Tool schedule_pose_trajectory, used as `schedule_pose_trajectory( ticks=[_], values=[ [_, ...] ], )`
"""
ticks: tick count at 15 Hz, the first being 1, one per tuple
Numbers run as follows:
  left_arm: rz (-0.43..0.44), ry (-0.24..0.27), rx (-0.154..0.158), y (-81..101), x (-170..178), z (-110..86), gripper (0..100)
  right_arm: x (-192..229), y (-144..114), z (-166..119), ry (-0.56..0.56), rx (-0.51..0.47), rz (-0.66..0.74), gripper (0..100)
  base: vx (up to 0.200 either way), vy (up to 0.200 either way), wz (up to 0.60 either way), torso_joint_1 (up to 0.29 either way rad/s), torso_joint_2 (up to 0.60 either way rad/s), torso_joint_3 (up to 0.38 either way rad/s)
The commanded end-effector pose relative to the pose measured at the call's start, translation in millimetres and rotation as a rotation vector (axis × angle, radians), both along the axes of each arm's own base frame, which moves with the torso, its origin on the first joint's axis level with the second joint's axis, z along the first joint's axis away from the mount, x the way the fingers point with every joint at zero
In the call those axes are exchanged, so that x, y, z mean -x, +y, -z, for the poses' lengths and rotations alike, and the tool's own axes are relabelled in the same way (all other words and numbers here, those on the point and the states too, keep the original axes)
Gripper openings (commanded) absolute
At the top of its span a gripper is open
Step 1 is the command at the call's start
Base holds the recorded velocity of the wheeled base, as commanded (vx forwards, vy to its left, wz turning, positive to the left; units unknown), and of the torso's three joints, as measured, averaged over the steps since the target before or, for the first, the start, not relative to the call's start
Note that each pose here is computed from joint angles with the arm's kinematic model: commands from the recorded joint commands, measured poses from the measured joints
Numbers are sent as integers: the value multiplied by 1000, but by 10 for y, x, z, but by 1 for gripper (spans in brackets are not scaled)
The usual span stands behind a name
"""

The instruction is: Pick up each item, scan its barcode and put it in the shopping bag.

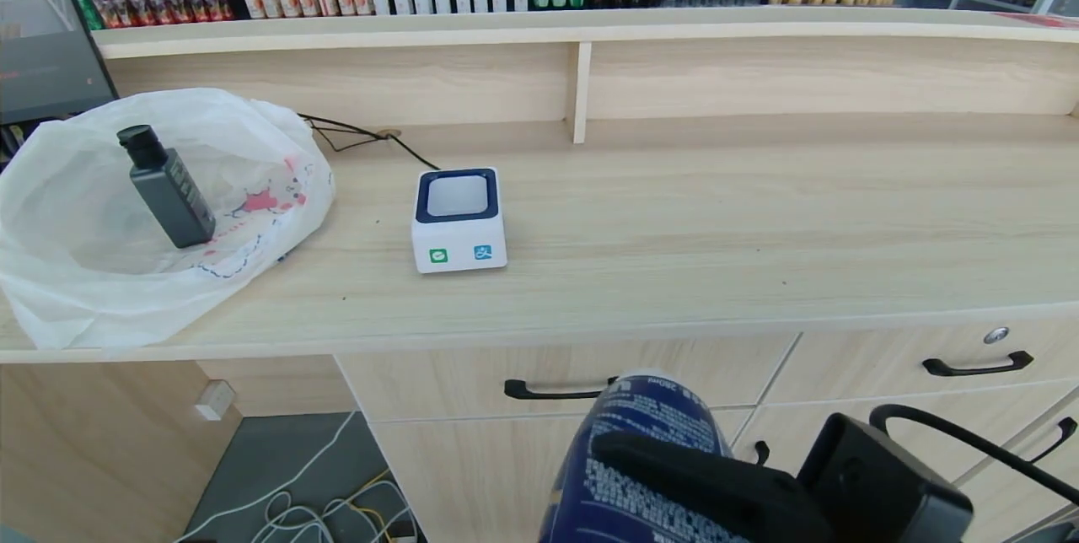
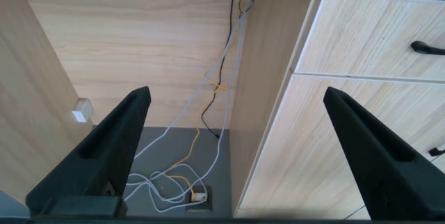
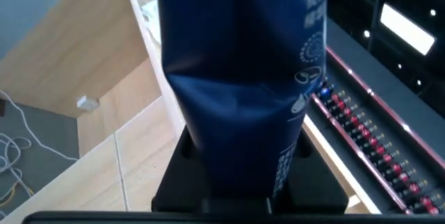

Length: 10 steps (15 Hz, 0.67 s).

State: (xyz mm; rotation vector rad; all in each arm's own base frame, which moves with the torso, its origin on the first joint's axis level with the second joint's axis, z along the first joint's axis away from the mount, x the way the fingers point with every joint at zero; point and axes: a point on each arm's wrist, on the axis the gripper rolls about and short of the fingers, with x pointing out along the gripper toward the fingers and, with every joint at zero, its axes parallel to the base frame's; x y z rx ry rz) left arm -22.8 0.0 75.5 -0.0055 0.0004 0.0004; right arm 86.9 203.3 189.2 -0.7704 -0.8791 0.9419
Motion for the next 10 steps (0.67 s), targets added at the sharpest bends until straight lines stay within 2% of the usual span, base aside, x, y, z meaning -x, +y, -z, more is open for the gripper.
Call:
schedule_pose_trajectory(
  ticks=[1, 3, 5, 8, 10],
  values=[
    [-1, 0, 1, 0, 0, 0, 100, -23, 88, 38, -15, 23, -27, 0, 0, 0, 0, 0, 0, 0],
    [0, 0, 1, 0, 0, 0, 100, -44, -24, 23, -175, 70, 47, 0, 0, 0, 0, 0, 0, 0],
    [0, 0, 1, 0, 0, 0, 100, -158, -83, -62, -306, 72, 135, 0, 0, 0, 0, 0, 0, 0],
    [-1, 0, -1, 0, 0, 0, 100, -159, -96, -123, -399, 55, 116, 0, 0, 0, 0, 0, 0, 0],
    [0, 0, 1, 0, 0, 0, 100, -129, -149, -172, -505, 67, 151, 0, 0, 0, 0, 0, 0, 0]
  ],
)
